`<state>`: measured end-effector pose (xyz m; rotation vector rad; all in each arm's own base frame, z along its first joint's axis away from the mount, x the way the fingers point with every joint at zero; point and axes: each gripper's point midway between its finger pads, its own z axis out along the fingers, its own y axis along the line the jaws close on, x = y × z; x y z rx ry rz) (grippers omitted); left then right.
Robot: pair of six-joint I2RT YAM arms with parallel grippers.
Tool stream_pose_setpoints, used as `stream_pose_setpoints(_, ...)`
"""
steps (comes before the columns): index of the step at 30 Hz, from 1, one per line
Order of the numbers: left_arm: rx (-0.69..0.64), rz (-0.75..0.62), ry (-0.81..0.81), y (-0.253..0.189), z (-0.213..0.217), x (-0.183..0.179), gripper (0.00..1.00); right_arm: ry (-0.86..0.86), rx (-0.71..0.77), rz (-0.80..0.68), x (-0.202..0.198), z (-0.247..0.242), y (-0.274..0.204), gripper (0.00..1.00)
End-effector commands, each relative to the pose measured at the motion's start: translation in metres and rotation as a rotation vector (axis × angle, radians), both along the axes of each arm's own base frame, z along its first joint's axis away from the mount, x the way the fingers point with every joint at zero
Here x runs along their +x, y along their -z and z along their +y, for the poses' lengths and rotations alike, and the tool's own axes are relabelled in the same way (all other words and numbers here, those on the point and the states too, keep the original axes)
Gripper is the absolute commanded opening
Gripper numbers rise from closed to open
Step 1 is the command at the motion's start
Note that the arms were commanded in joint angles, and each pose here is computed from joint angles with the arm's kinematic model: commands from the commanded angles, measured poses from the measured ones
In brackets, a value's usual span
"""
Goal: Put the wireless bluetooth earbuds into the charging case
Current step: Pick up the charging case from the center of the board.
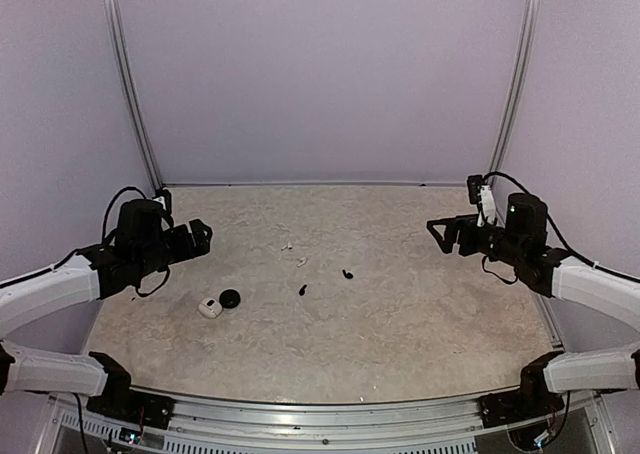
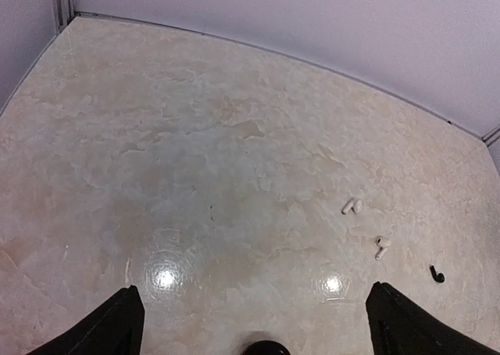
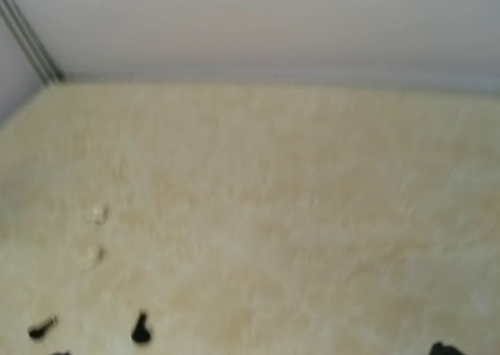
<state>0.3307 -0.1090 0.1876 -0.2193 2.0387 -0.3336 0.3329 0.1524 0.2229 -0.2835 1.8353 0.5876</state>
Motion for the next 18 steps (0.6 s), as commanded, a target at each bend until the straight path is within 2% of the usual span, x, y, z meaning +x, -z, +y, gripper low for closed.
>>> stream_pose_setpoints(1, 0.012, 0.081, 0.023, 0.019, -0.018, 0.006, 0.99, -0.07, -0.032, 0.043, 0.011, 0.022, 0.013, 1.0)
stream_pose_setpoints(8, 0.117, 0.301, 0.087, 0.065, -0.034, -0.011, 0.99, -0.204, -0.067, 0.137, 0.013, 0.052, 0.043, 1.0)
stream_pose_setpoints(18, 0.24, 0.525, 0.132, 0.107, -0.042, -0.051, 0.96, -0.321, -0.032, 0.122, 0.006, 0.074, 0.038, 1.0)
